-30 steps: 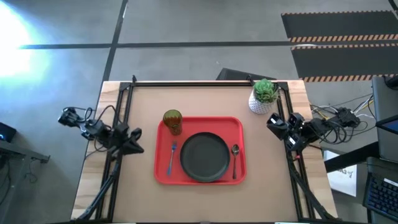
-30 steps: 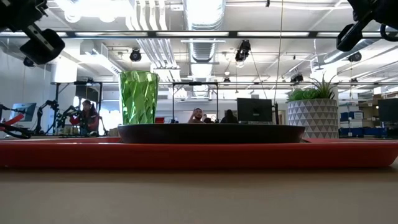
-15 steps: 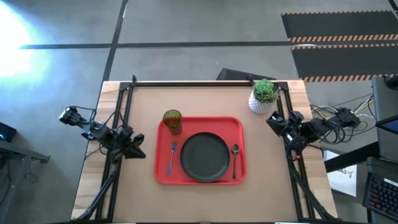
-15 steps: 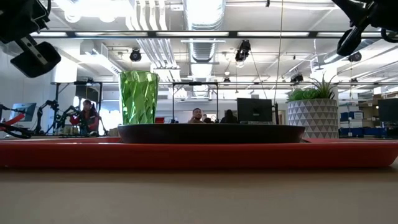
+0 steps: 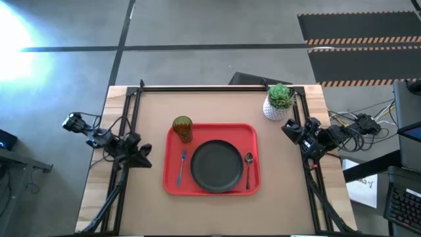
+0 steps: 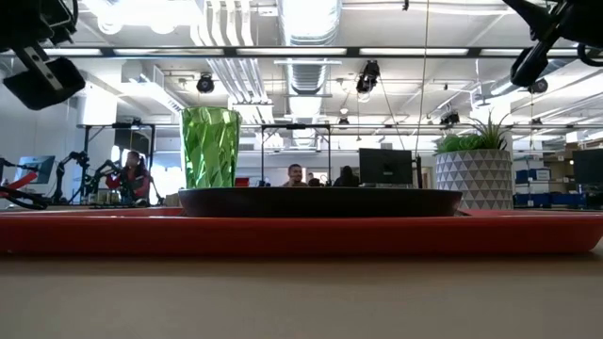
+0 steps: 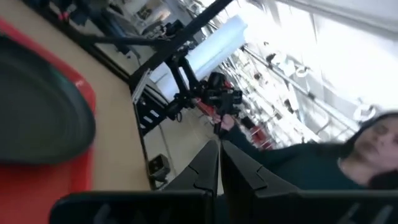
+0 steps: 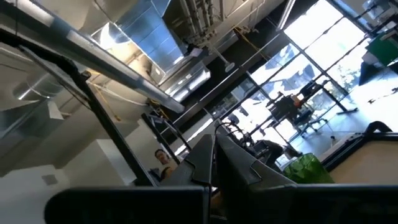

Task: Pick and place plate/cup/fork/spoon on tray
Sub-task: Return to Home Position

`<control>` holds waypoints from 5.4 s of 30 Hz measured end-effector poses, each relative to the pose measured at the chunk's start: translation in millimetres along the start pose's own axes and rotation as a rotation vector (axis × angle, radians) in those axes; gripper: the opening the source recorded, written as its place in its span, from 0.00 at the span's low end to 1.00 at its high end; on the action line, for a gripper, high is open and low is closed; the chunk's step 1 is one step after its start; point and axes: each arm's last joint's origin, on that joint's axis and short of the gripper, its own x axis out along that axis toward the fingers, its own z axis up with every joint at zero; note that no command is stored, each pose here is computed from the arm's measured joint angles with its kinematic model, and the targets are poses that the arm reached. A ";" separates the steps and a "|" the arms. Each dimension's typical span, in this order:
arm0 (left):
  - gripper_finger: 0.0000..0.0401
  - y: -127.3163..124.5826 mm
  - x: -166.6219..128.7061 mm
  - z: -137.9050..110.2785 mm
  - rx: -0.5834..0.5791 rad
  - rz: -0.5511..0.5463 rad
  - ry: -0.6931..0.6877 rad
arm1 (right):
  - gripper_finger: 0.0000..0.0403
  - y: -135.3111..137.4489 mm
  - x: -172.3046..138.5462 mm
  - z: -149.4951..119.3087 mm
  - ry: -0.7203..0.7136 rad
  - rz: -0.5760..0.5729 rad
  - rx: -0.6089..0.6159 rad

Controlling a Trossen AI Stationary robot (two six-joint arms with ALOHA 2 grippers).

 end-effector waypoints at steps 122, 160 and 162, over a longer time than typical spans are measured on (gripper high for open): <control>0.00 0.9 -20.2 41.4 0.856 0.514 -0.163 | 0.02 -71.4 -6.8 0.8 0.466 -0.088 -0.367; 0.00 1.1 -20.2 41.3 0.872 0.518 -0.157 | 0.02 -76.3 -10.2 -4.5 0.523 -0.152 -0.264; 0.00 1.1 -20.2 41.3 0.872 0.518 -0.157 | 0.02 -76.4 -10.2 -4.5 0.523 -0.152 -0.264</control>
